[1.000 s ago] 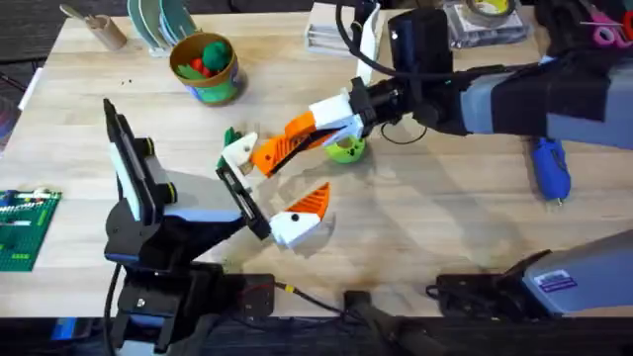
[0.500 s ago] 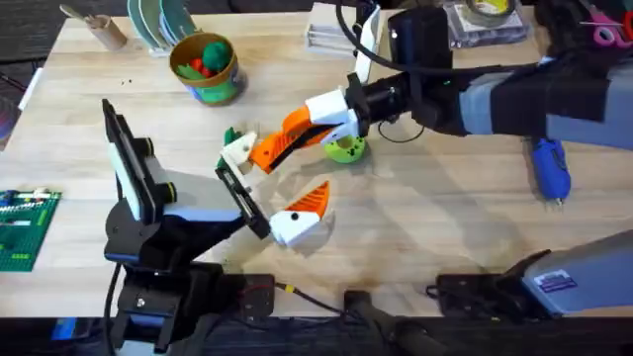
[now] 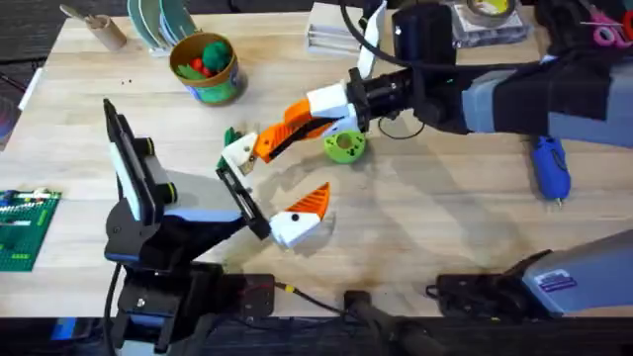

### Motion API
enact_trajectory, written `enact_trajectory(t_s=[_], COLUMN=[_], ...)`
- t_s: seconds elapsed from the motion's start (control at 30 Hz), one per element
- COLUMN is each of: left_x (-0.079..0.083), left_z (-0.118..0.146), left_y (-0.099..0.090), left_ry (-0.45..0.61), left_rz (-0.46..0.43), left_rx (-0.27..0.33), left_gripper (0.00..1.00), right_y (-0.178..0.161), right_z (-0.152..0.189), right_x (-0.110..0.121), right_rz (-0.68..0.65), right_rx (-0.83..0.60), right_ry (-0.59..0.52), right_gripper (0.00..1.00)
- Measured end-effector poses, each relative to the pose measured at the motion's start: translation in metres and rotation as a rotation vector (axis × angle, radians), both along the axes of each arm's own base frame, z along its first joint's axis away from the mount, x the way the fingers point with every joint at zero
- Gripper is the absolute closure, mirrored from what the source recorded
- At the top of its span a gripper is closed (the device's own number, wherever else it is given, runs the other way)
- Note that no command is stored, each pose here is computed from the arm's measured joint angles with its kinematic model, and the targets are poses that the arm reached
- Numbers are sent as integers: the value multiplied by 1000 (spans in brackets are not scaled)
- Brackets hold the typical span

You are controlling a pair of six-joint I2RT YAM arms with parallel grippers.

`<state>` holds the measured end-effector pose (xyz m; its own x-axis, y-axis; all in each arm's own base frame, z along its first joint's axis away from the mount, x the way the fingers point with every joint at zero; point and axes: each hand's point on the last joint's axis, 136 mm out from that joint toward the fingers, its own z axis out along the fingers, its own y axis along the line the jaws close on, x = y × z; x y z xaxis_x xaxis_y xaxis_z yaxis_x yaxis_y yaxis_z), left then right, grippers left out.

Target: Pick up the gripper from the table and insert it into the empty holder that is missing its gripper. Then pick up a screw, insert it into the mounting hole, and use the screwdriver to tighten it. Finally, clean up the table by picking up the vegetable and placing it into the bucket.

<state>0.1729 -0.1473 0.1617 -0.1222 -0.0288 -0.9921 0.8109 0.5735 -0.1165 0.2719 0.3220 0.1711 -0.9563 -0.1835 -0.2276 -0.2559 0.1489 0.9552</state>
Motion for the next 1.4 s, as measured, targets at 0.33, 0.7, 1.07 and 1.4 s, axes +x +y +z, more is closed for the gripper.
enact_trajectory(t_s=[0.33, 0.7, 1.07, 1.4], left_x=[8, 10, 8, 10], left_z=[0, 0, 1, 1], left_y=[6, 8, 6, 9], left_ry=[1, 10, 10, 19], left_rz=[54, 70, 54, 75], left_rx=[-2, -8, -11, -18], left_gripper=[8, 8, 8, 8], right_y=[14, 36, 41, 47], right_z=[0, -1, -2, -4], right_x=[-1, -13, -15, -16], right_rz=[-21, -11, -6, -22], right_rx=[-14, -28, -29, -42], right_ry=[-51, -98, -151, -184], right_gripper=[989, 990, 991, 991])
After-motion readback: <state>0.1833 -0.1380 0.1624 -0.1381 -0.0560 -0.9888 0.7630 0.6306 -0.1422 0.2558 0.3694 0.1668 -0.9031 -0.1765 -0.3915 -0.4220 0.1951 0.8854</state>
